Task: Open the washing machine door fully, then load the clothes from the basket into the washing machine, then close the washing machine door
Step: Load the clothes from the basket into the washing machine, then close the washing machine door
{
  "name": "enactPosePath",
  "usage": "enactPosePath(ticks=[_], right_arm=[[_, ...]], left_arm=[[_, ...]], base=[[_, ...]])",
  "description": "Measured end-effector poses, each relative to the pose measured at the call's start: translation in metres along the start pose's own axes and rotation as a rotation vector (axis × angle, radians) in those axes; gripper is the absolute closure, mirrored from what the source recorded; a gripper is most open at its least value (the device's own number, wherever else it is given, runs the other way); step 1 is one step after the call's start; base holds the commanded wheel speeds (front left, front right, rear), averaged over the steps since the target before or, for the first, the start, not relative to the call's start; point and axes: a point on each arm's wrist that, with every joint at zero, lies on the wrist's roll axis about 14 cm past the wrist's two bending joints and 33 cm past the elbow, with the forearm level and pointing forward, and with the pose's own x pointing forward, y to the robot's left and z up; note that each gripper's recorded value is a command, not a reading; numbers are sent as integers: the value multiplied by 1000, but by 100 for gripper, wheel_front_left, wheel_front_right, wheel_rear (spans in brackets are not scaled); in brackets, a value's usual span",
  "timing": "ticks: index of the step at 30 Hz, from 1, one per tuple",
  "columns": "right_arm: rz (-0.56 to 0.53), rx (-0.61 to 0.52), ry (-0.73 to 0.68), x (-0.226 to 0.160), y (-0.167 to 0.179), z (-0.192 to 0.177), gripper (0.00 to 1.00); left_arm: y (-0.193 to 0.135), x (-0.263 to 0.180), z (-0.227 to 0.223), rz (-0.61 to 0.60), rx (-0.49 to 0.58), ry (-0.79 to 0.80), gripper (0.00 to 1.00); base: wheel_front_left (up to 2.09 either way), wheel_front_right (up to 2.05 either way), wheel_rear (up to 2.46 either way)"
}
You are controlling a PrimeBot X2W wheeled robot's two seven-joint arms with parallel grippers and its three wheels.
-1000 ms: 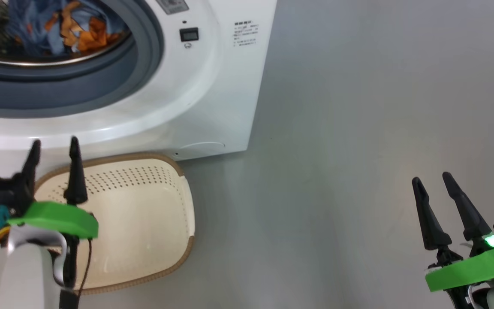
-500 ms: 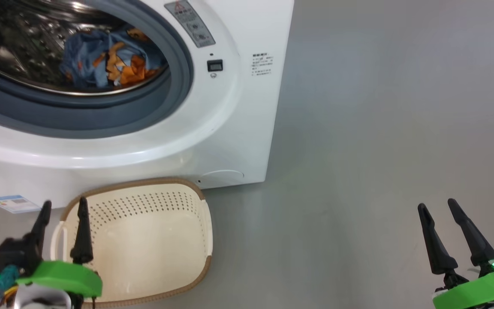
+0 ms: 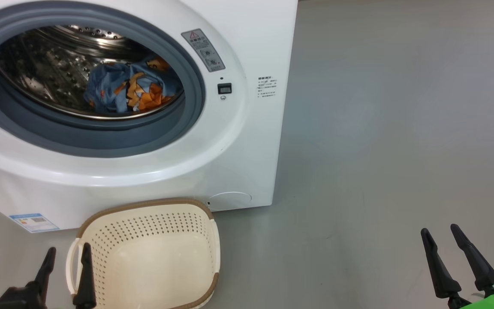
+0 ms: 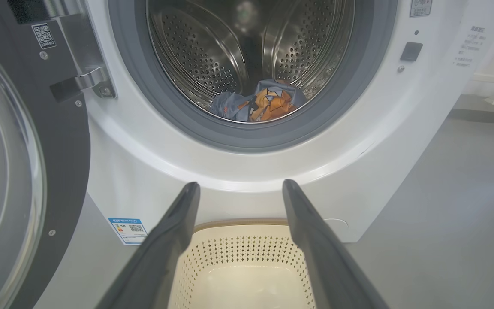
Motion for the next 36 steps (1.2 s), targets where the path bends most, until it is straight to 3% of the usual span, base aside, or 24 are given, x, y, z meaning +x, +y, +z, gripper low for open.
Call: enactPosePath(ticks=[21, 36], right_arm=[[5, 1, -8, -4, 2, 2, 0], [9, 1, -8, -5, 3, 2, 0]], left_arm=[[-1, -12, 3, -4, 1, -8, 0], [-3, -12, 7, -13, -9, -20, 0]], base=[[-5, 5, 0], [-121, 121, 0]])
